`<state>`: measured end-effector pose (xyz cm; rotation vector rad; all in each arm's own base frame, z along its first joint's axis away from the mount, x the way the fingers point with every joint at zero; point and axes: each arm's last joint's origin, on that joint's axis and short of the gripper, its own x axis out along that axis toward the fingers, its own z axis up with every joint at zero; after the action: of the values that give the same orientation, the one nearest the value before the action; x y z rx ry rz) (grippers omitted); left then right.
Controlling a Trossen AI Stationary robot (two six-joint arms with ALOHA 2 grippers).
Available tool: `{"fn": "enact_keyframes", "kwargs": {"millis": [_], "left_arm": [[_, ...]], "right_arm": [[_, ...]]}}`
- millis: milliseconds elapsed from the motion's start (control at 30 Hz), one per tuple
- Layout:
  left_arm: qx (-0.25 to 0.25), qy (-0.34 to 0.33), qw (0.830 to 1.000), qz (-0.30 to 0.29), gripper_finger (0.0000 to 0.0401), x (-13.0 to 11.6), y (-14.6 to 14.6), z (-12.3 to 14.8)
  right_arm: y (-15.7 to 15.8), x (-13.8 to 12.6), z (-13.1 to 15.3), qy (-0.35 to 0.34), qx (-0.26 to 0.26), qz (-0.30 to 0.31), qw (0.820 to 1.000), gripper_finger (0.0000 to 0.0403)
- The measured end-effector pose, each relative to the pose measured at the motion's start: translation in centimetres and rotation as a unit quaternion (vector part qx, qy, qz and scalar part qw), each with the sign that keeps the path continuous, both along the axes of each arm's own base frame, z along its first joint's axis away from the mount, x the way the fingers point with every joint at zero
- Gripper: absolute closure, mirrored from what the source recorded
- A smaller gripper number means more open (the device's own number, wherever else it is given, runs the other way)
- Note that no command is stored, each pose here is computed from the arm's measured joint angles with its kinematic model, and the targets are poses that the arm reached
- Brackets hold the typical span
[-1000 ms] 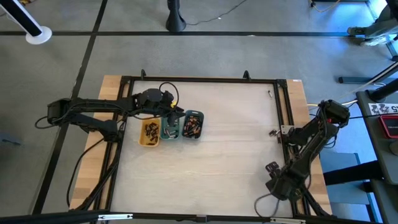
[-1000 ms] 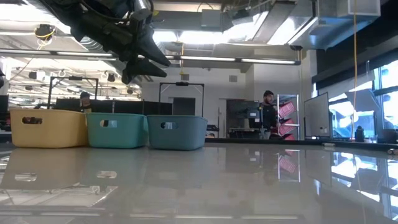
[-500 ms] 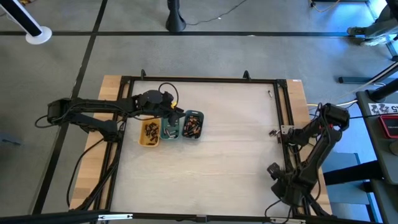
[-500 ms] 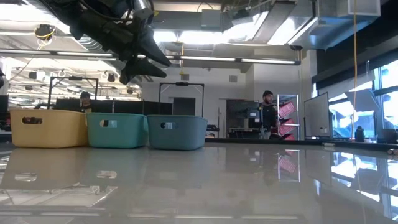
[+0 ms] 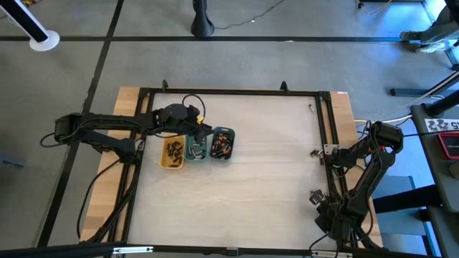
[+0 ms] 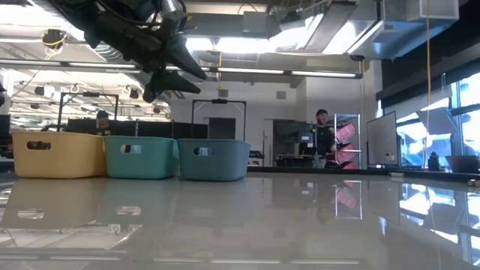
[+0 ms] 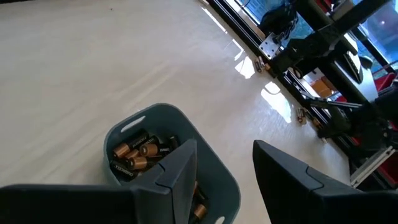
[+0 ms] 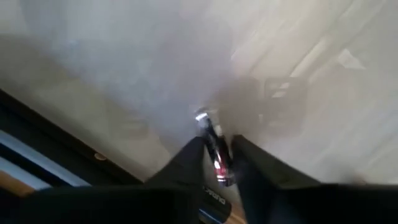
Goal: Sort batteries
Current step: Put the silver battery into the green bin
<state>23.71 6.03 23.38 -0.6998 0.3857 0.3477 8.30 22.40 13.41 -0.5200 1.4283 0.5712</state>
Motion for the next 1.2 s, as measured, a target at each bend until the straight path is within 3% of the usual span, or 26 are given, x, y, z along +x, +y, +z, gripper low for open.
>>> {"fn": "enact_keyframes", "kwargs": {"millis": [133, 300, 400, 667, 967, 1200], "left_arm": [[0.000, 0.000, 1.000, -0.008, 0.0254, 0.1, -0.4, 0.0], [0.002, 0.001, 1.000, -0.015, 0.0254, 0.2, -0.7, 0.0], [0.003, -0.001, 1.000, -0.015, 0.0254, 0.2, -0.7, 0.0], [0.019, -0.037, 0.999, -0.018, 0.0254, 0.5, -0.6, 0.7], [0.058, -0.044, 0.996, -0.049, 0.0254, 0.6, -0.6, 0.9], [0.080, -0.053, 0.983, -0.159, 0.0254, 0.6, -1.1, 1.0]], "right_arm": [[0.2, 0.1, 0.1, 0.000, 0.011, -0.002, 1.000, 0.0385], [0.7, 0.4, 1.0, -0.012, 0.000, -0.033, 0.999, 0.0373], [1.0, 0.8, 1.8, -0.038, -0.016, -0.038, 0.998, 0.0385], [1.9, 3.3, 4.1, -0.067, 0.025, -0.138, 0.988, 0.0381], [-0.1, 9.8, 7.0, -0.173, 0.031, -0.260, 0.950, 0.0385], [-2.8, 14.3, 8.3, -0.256, 0.036, -0.350, 0.900, 0.0385]]}}
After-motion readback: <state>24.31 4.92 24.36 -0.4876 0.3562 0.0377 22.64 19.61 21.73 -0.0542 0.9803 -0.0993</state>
